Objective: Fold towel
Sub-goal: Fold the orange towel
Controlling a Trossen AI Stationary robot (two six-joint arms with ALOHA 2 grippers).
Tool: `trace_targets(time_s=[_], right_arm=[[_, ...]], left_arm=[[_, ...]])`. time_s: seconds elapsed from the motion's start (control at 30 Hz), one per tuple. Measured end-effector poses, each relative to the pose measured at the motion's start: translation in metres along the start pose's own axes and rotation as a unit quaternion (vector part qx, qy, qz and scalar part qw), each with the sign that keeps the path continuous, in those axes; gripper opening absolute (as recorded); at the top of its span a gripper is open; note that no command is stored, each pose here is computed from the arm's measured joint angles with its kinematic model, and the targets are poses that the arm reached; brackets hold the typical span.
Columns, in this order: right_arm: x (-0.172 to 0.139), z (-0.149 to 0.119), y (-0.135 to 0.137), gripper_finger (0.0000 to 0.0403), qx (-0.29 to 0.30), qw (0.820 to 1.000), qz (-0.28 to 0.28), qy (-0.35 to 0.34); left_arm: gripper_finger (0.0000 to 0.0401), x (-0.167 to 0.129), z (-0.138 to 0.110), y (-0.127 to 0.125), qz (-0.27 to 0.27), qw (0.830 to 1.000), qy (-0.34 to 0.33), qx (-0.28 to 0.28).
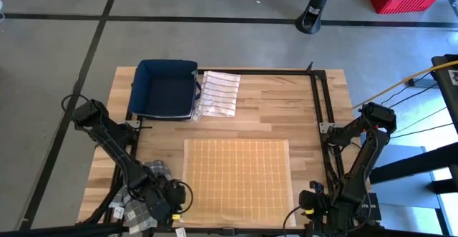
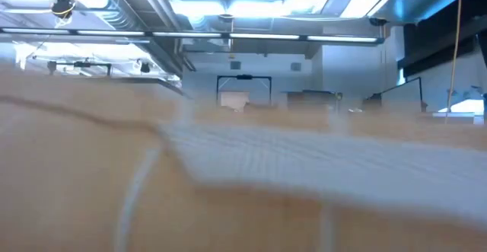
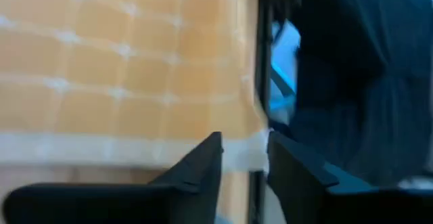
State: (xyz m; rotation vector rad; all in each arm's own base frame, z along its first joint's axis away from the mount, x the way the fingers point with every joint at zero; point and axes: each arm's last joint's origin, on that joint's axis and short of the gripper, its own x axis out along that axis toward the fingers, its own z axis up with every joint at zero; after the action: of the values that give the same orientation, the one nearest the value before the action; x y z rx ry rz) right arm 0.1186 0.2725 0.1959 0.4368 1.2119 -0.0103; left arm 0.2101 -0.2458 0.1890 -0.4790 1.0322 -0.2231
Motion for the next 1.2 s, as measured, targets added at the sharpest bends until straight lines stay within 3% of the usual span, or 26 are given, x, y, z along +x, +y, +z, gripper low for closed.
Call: trace_targets(time_s=[0.17, 0.23, 0.33, 0.43, 0.6, 0.77, 0.93, 1.2], right_arm=[[-0.001, 0.001, 0.0, 0.0131, 0.01, 1.0, 0.003, 0.006], [0.0, 0.003, 0.0, 0.0138, 0.004, 1.0, 0.001, 0.004], [0.002, 0.015, -0.002, 0.0142, -0.02, 0.999, -0.008, -0.038], [0.004, 0.031, -0.004, 0.0142, -0.073, 0.99, -0.035, -0.114], [0.011, 0.061, -0.017, 0.0142, -0.159, 0.962, -0.125, -0.181], [0.031, 0.087, -0.038, 0.0142, -0.207, 0.952, -0.179, -0.133], [0.051, 0.091, -0.07, 0.0142, -0.212, 0.959, -0.181, -0.042], [0.055, 0.08, -0.115, 0.0142, -0.23, 0.947, -0.22, 0.039]], left_arm=[[0.0151, -0.003, 0.005, 0.002, -0.072, 0.989, 0.116, -0.059], [0.0155, -0.007, 0.011, 0.003, -0.074, 0.99, 0.102, -0.066], [0.0156, -0.007, 0.022, 0.01, -0.019, 1.0, 0.003, -0.016], [0.0156, -0.002, 0.03, 0.022, 0.061, 0.996, -0.059, 0.022], [0.0157, 0.013, 0.039, 0.057, 0.173, 0.984, -0.022, 0.033], [0.0157, 0.028, 0.043, 0.091, 0.252, 0.967, 0.04, 0.018], [0.0157, 0.033, 0.047, 0.105, 0.271, 0.96, 0.074, 0.006], [0.0157, 0.03, 0.057, 0.122, 0.296, 0.952, 0.07, -0.028]])
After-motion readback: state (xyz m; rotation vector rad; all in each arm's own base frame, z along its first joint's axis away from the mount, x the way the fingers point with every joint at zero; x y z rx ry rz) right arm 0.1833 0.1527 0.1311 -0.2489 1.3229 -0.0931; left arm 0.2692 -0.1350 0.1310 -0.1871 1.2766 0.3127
